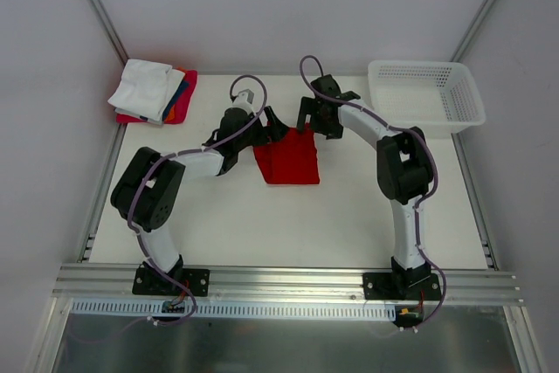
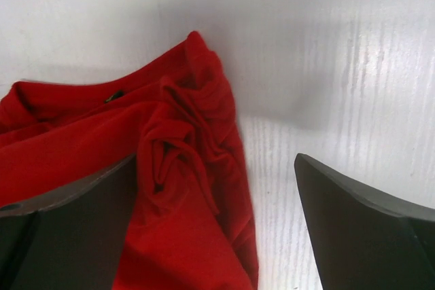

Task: Fold and stack the t-shirts
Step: Fold the long partially folded tshirt into a neat square

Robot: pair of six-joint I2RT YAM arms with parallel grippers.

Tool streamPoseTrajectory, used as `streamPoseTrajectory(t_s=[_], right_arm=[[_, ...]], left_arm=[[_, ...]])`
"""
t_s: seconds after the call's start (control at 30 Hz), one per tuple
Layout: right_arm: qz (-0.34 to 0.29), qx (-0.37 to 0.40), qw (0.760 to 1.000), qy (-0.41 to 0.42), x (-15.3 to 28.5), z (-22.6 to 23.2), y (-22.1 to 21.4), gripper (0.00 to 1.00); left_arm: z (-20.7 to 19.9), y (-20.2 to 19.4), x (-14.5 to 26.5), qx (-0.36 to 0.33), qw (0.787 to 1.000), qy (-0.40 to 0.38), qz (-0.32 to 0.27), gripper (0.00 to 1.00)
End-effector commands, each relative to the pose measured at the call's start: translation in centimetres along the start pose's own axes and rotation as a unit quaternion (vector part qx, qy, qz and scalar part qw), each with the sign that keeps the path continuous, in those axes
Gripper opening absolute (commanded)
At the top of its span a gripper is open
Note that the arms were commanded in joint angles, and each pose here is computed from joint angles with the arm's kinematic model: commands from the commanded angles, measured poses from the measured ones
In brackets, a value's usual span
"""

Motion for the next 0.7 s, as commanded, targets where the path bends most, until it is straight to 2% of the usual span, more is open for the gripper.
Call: streamPoseTrajectory(t_s=[0.0,0.13,0.27,0.37,0.43,0.47,0.5,0.67], right_arm=[[-0.028,0.003,1.0,-0.004,0.8,0.2,1.7,0.99],[-0.03,0.003,1.0,-0.004,2.1,0.0,1.6,0.99],[-0.048,0.012,0.999,-0.013,5.3,-0.4,1.4,1.0],[-0.079,0.023,0.996,-0.026,9.0,-0.8,1.6,0.99],[-0.118,0.025,0.992,-0.028,12.4,-0.9,2.4,1.0],[-0.121,0.032,0.992,-0.033,13.2,-1.1,1.9,0.99],[-0.142,0.03,0.989,-0.022,15.5,-1.0,2.1,0.99],[-0.172,0.034,0.984,-0.004,19.6,-1.1,0.8,0.99]], left_arm=[[-1.0,2.6,-0.3,-0.031,0.999,-0.021,-0.031,0.98],[-1.5,3.5,1.0,-0.046,0.997,-0.027,-0.049,0.99],[-3.1,5.8,3.3,-0.059,0.994,-0.046,-0.082,0.99],[-5.0,8.5,7.1,-0.065,0.989,-0.063,-0.118,0.99],[-5.5,8.7,9.1,-0.061,0.987,-0.071,-0.127,0.99],[-6.6,9.9,11.2,-0.062,0.983,-0.085,-0.152,0.99],[-6.7,9.7,12.1,-0.06,0.982,-0.088,-0.154,0.99],[-8.6,9.4,17.6,-0.063,0.976,-0.108,-0.176,0.99]])
Point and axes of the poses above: each gripper's point midway between its finger pads, its own x axis back along the fingers, its own z axis along the line the jaws close on, y = z × x, the point moved 4 cm from there along x, back along the fingers, and after that the axes turned 9 degrees about -x, right-handed, at the moved point
